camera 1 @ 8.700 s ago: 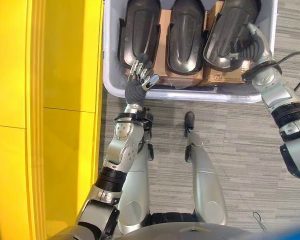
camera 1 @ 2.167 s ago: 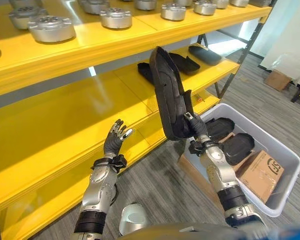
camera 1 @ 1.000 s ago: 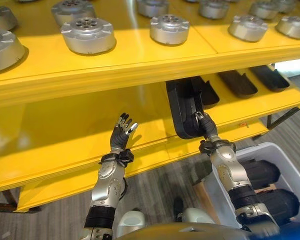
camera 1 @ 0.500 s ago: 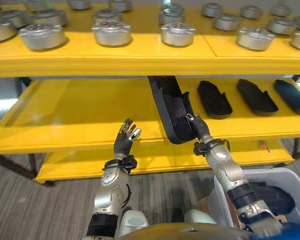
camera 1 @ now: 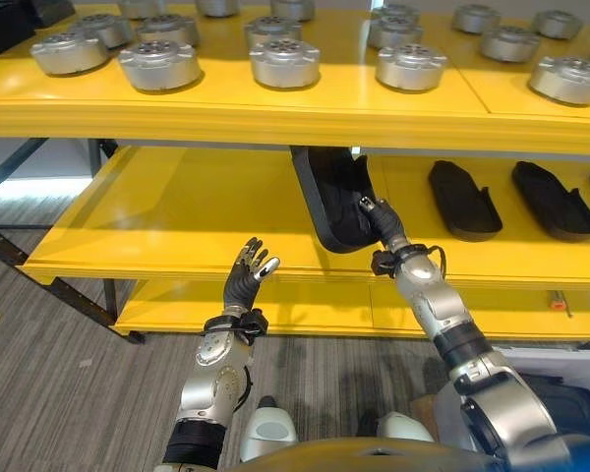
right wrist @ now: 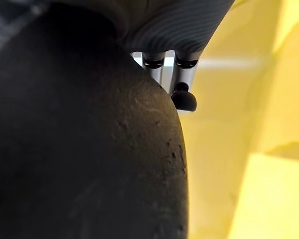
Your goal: Move parts from the plastic box to the shelf.
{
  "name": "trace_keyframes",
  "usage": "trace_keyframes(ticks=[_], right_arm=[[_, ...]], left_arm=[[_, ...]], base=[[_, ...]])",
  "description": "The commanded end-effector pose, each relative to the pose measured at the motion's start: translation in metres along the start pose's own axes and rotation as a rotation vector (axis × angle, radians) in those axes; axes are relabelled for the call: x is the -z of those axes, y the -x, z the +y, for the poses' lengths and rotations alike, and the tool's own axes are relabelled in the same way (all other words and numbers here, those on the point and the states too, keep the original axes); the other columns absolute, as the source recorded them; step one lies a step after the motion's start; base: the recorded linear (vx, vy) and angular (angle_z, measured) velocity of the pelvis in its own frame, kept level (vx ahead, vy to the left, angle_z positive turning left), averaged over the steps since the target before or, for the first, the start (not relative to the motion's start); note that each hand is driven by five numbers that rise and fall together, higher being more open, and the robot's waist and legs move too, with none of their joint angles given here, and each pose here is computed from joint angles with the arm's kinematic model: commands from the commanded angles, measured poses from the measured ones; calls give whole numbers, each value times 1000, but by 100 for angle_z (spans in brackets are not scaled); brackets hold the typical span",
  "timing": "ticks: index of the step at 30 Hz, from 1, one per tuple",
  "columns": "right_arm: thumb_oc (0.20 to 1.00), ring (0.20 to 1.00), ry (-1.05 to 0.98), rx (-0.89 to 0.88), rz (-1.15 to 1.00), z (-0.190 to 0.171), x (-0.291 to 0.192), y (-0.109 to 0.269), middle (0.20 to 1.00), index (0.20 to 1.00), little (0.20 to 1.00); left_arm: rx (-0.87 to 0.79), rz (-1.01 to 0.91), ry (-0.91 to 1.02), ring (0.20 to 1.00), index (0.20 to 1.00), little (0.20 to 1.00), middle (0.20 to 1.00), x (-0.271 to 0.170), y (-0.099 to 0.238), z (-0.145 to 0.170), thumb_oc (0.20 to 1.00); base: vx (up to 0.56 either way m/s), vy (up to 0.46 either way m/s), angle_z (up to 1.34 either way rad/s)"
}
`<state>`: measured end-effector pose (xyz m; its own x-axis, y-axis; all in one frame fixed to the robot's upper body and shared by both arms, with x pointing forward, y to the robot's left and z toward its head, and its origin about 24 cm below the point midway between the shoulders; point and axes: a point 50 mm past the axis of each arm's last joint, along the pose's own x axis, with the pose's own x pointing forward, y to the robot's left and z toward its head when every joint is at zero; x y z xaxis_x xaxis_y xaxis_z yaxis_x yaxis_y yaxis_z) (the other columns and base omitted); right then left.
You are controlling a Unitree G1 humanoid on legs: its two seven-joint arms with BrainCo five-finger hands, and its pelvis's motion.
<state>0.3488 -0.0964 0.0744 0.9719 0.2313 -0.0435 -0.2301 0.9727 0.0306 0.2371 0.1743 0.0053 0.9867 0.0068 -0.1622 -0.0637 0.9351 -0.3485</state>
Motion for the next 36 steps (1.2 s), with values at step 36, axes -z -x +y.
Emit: trace_keyframes(ticks=[36], right_arm=[[200, 200, 415, 690, -141, -159, -197, -24, 200, 200, 200]], left_arm=[[240, -248, -38, 1000, 1000, 1000, 1000, -59, -14, -53, 1000]], base=[[-29, 58, 5]])
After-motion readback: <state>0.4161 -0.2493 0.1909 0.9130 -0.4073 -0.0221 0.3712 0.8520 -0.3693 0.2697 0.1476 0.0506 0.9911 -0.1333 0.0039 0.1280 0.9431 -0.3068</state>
